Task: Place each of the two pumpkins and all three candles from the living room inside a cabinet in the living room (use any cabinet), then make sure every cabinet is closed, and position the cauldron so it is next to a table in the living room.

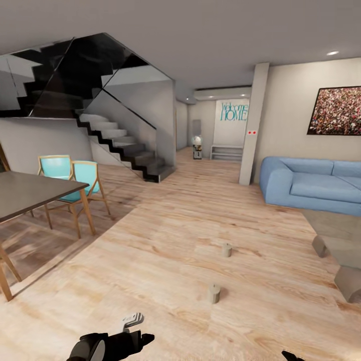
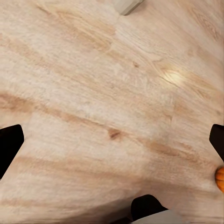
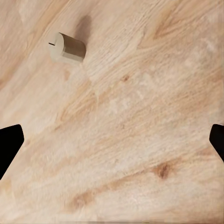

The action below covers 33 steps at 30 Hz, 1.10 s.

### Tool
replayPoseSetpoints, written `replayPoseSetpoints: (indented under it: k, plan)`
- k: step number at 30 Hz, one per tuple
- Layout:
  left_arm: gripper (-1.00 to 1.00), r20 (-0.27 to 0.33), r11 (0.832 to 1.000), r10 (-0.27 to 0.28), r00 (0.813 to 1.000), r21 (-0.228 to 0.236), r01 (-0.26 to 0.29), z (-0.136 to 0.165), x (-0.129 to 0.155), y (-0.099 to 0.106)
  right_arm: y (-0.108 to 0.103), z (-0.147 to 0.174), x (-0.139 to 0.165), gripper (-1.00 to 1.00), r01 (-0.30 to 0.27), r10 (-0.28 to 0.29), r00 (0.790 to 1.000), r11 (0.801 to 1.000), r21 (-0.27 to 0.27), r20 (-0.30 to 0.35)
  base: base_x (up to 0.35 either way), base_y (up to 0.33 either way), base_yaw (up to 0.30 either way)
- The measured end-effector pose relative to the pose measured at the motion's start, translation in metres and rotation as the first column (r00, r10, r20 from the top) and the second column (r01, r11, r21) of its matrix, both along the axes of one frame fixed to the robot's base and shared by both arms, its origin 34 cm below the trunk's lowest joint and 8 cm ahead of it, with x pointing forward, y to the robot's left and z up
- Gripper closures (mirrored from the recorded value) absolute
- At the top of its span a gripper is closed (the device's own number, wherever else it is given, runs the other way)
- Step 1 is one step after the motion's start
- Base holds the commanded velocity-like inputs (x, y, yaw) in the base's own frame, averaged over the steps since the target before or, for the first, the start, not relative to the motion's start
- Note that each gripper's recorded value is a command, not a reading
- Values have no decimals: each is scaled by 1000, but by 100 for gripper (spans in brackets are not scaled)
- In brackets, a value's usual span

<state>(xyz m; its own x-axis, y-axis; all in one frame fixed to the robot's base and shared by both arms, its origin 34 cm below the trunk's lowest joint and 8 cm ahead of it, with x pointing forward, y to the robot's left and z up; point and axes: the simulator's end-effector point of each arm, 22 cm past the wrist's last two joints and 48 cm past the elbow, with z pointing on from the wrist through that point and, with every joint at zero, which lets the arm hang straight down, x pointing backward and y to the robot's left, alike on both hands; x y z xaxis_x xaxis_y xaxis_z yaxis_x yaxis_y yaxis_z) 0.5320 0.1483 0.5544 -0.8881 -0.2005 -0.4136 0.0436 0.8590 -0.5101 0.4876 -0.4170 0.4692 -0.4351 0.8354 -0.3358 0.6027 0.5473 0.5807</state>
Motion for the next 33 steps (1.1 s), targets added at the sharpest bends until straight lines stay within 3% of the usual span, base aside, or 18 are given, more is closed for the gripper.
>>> replayPoseSetpoints:
  k: [8,33]
  plan:
    - [-100,-9,1000,0,1000,1,0,-4,-2,1,-2,-2,-2,-100,-4,4,1000,1000,-10,-3,-128,155,-45]
    - [-100,-28,1000,0,1000,0,0,-11,-5,0,-4,-8,-6,-100,-3,2,1000,1000,-21,-18,9,3,-250]
